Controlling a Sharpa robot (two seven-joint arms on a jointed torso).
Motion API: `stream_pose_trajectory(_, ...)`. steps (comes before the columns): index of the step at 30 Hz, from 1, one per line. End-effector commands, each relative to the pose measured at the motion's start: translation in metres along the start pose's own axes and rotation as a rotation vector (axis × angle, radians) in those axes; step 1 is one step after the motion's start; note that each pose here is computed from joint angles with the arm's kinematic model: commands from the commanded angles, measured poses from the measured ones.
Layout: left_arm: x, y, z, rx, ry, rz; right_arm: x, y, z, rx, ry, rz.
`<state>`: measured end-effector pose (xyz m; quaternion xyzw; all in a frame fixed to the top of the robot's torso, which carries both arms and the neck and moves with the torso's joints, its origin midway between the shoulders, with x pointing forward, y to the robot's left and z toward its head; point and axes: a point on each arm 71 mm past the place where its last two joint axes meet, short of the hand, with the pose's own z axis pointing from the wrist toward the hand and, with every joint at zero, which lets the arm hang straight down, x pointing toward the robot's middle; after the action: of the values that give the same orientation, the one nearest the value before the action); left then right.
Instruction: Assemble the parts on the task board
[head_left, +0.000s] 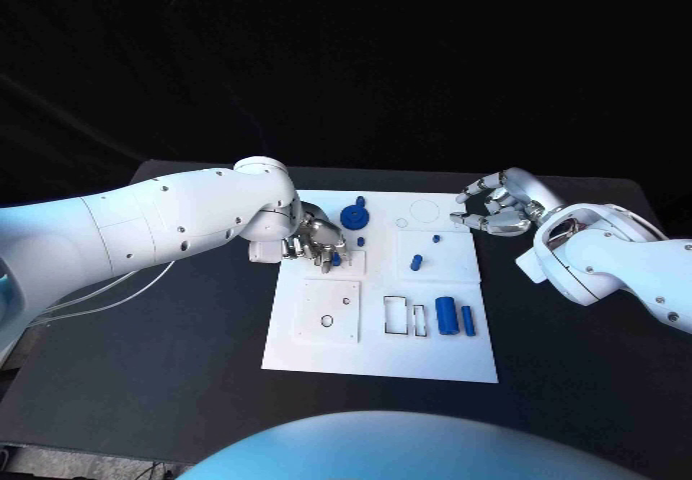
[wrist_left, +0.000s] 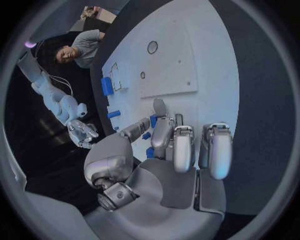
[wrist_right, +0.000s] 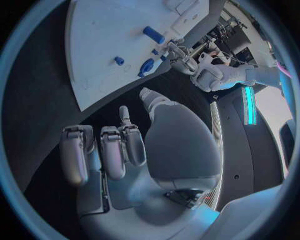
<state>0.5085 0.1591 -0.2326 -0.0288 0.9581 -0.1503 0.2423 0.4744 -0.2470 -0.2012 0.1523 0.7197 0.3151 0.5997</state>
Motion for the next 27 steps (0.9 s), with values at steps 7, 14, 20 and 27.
stream_pose_trajectory(7, 0.0001, -0.0016, -0.0059, 0.019, -0.001, 0.013, 0.002, -0.001, -0.001, -0.013, 0.011, -0.009)
stream_pose_trajectory(14, -0.0055, -0.0051, -0.0158, 0.046, -0.025, 0.003, 0.002, -0.002, 0.000, -0.009, 0.010, -0.009)
stream_pose_trajectory(20, -0.0150, -0.0044, -0.0311, 0.072, -0.058, -0.011, 0.002, -0.005, -0.001, -0.005, 0.007, -0.009)
stream_pose_trajectory(27, -0.0442, 0.0030, -0.0526, 0.054, -0.185, -0.006, 0.000, -0.007, -0.001, -0.004, -0.003, -0.010)
